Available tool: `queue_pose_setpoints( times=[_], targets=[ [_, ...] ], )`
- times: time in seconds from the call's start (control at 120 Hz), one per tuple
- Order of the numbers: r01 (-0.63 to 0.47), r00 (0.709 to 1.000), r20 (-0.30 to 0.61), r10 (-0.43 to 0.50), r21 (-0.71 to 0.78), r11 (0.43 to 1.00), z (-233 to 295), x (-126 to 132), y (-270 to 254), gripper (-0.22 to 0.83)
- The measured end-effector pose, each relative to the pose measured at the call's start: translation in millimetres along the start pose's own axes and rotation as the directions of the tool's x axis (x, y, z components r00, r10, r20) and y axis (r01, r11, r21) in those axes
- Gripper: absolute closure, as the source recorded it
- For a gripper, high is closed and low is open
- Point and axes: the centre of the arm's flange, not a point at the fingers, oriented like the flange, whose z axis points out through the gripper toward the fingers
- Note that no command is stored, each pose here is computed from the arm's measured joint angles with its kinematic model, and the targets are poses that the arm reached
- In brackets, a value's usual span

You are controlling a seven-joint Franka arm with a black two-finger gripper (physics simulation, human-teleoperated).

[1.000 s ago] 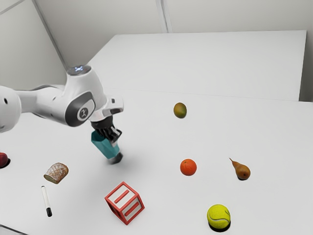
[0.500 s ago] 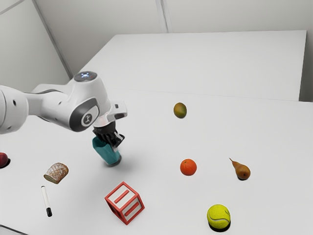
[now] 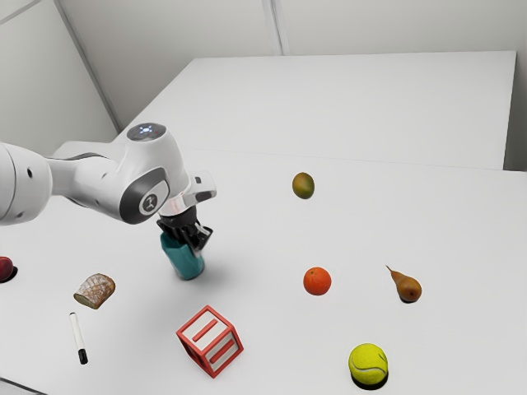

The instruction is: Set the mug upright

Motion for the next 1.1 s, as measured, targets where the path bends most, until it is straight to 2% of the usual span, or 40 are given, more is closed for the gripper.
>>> queue_pose_setpoints(
  times=[0.133,0.333,0.467,0.717,1.1],
  targets=[
    [0.006,1.0,-0.01,-0.006,0.0,1.0,-5,0,0,0.52],
    [0.017,0.999,-0.037,-0.017,-0.004,1.0,-19,1,0,0.25],
    [0.026,0.998,-0.055,-0.027,-0.007,1.0,-33,2,-2,0.14],
    [0.053,0.997,-0.05,-0.054,-0.023,0.998,-64,9,-5,0.06],
    [0.093,0.996,0.023,-0.092,-0.071,0.993,-138,31,-6,0.03]
  ],
)
